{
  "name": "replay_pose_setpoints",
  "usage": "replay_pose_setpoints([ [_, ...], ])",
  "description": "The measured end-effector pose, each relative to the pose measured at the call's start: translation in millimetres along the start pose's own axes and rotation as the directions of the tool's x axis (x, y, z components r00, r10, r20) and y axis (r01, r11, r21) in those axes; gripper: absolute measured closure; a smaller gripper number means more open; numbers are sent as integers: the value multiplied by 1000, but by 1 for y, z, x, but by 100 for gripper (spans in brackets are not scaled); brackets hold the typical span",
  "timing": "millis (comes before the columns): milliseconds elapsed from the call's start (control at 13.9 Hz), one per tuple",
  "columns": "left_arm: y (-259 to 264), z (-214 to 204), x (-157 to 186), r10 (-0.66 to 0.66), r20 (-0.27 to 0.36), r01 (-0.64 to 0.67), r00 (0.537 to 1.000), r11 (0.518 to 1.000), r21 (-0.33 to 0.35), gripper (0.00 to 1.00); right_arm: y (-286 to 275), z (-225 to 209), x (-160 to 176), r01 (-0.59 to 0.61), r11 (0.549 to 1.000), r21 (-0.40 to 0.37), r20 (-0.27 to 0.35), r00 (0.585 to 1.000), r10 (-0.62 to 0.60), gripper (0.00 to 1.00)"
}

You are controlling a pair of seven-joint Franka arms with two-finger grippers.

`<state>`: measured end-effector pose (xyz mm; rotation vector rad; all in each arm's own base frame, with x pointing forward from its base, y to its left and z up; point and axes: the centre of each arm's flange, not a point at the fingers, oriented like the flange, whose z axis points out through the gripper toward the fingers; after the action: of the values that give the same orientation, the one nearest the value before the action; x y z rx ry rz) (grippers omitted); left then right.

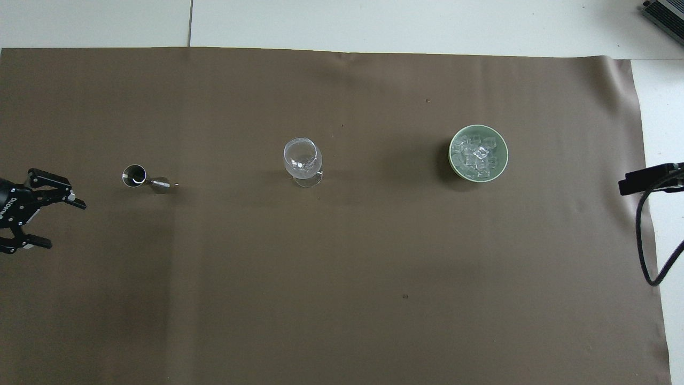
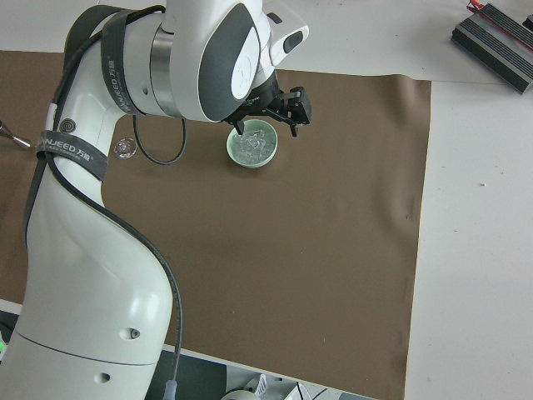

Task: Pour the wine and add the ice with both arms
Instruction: 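Open the left gripper and move it toward the silver bottle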

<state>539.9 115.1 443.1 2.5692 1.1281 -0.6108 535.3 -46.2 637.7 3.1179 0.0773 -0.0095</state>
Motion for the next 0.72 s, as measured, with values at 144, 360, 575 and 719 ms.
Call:
replay_pose_setpoints([
  [144,-5,9,18,-100,45,102,994,993,-53,0,0,0,0,0,1000,0,0,1000,0,0],
  [360,-6,19,35,-208,91,217,974,970,-109,0,0,0,0,0,1000,0,0,1000,0,0],
  [575,-10,27,48,-258,140,277,956,951,-136,0,0,0,0,0,1000,0,0,1000,0,0],
  [719,-14,30,54,-296,171,322,940,934,-154,0,0,0,0,0,1000,0,0,1000,0,0],
])
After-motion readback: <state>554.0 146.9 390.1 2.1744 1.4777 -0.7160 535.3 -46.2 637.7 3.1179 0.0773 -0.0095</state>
